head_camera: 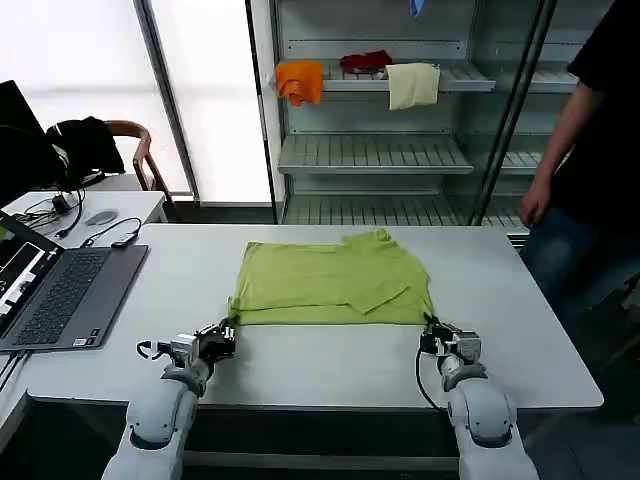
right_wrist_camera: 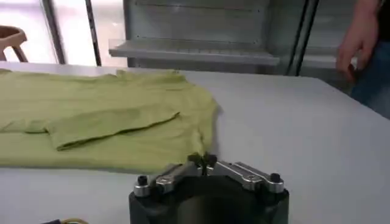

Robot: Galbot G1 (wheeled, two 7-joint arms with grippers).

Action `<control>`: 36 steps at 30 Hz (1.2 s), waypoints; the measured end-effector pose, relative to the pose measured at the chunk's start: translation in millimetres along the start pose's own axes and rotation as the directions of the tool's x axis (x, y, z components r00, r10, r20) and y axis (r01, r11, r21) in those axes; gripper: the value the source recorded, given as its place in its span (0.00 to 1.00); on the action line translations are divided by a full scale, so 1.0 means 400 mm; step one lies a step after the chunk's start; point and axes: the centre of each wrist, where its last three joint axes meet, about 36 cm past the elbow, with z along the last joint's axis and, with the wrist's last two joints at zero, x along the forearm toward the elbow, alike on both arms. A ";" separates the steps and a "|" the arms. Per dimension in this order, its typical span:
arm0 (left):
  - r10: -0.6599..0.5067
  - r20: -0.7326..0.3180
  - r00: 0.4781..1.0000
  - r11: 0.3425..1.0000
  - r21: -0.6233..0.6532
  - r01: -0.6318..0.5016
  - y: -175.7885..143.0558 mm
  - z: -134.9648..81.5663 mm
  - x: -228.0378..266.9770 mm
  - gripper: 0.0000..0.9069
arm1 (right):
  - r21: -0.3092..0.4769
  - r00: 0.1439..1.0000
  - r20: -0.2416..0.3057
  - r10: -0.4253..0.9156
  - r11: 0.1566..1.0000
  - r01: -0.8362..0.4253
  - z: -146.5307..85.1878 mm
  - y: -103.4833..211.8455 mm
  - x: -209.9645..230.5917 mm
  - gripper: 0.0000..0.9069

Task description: Fold and organize the clothes.

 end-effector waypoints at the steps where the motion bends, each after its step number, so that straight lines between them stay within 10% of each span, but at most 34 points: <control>1: -0.003 0.001 1.000 1.000 -0.003 0.003 -0.001 -0.001 0.000 0.00 | -0.001 1.000 0.001 -0.003 1.000 0.003 0.000 0.001 0.002 0.00; 36: -0.041 -0.026 0.999 0.996 0.075 0.043 0.056 0.072 0.374 0.00 | 0.053 0.994 -0.018 -0.108 0.993 0.109 0.055 0.105 0.357 0.00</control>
